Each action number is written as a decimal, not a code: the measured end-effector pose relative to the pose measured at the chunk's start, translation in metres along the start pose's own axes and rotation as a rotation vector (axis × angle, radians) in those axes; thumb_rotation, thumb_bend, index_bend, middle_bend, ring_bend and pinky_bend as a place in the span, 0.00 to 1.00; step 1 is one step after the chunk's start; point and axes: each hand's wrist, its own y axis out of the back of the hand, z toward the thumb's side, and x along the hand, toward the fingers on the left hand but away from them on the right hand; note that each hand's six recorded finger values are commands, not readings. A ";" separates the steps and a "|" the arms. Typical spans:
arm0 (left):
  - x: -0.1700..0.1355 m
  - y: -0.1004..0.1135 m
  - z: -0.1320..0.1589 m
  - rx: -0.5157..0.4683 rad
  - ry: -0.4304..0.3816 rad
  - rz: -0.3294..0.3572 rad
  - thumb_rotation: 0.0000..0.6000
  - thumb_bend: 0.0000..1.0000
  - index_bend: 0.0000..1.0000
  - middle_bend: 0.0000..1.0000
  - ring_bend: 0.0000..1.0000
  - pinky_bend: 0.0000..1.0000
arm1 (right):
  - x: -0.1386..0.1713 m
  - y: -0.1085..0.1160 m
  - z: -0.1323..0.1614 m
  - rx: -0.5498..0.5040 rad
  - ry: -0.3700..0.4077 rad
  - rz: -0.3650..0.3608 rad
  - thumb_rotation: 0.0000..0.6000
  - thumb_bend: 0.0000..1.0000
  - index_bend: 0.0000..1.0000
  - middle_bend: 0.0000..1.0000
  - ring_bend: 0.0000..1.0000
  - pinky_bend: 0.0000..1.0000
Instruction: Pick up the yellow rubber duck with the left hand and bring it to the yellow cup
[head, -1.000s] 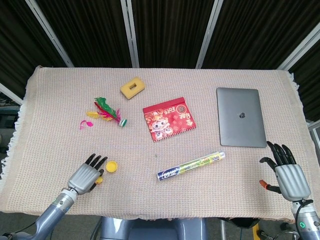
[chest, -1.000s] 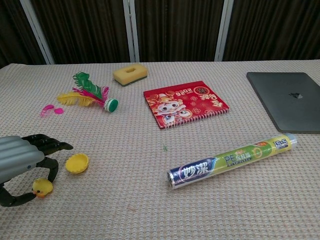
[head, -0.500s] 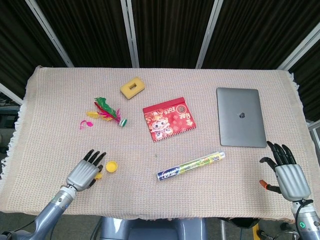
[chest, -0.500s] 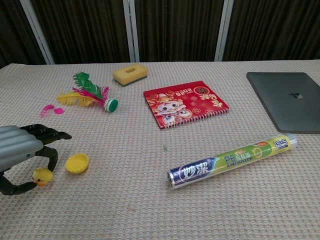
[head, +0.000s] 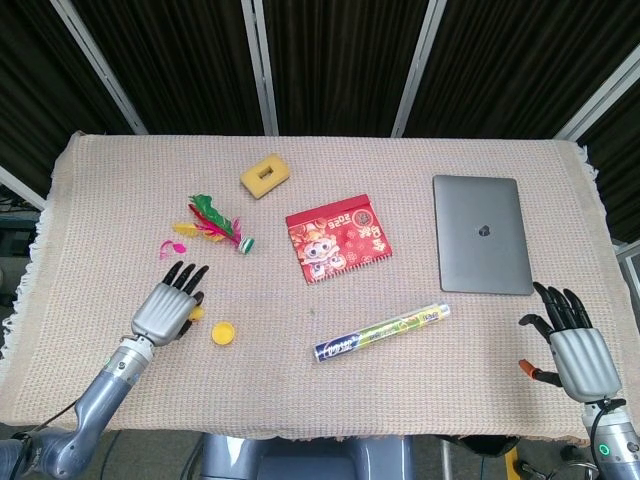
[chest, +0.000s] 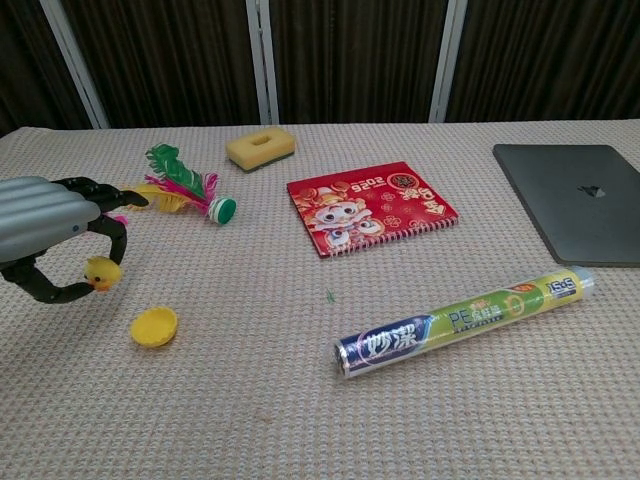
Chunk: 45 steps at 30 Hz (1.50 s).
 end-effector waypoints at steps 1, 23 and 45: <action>0.002 0.000 0.002 -0.002 -0.003 0.001 1.00 0.39 0.45 0.00 0.00 0.00 | 0.000 0.000 0.000 -0.001 -0.001 0.000 1.00 0.00 0.38 0.00 0.00 0.00; 0.008 -0.010 0.051 -0.018 -0.081 -0.013 1.00 0.40 0.45 0.00 0.00 0.00 | 0.000 0.000 -0.001 -0.006 -0.003 0.001 1.00 0.00 0.38 0.00 0.00 0.00; 0.003 -0.021 0.052 -0.013 -0.085 -0.037 1.00 0.39 0.44 0.00 0.00 0.00 | 0.000 0.001 -0.001 -0.005 0.000 0.000 1.00 0.00 0.38 0.00 0.00 0.00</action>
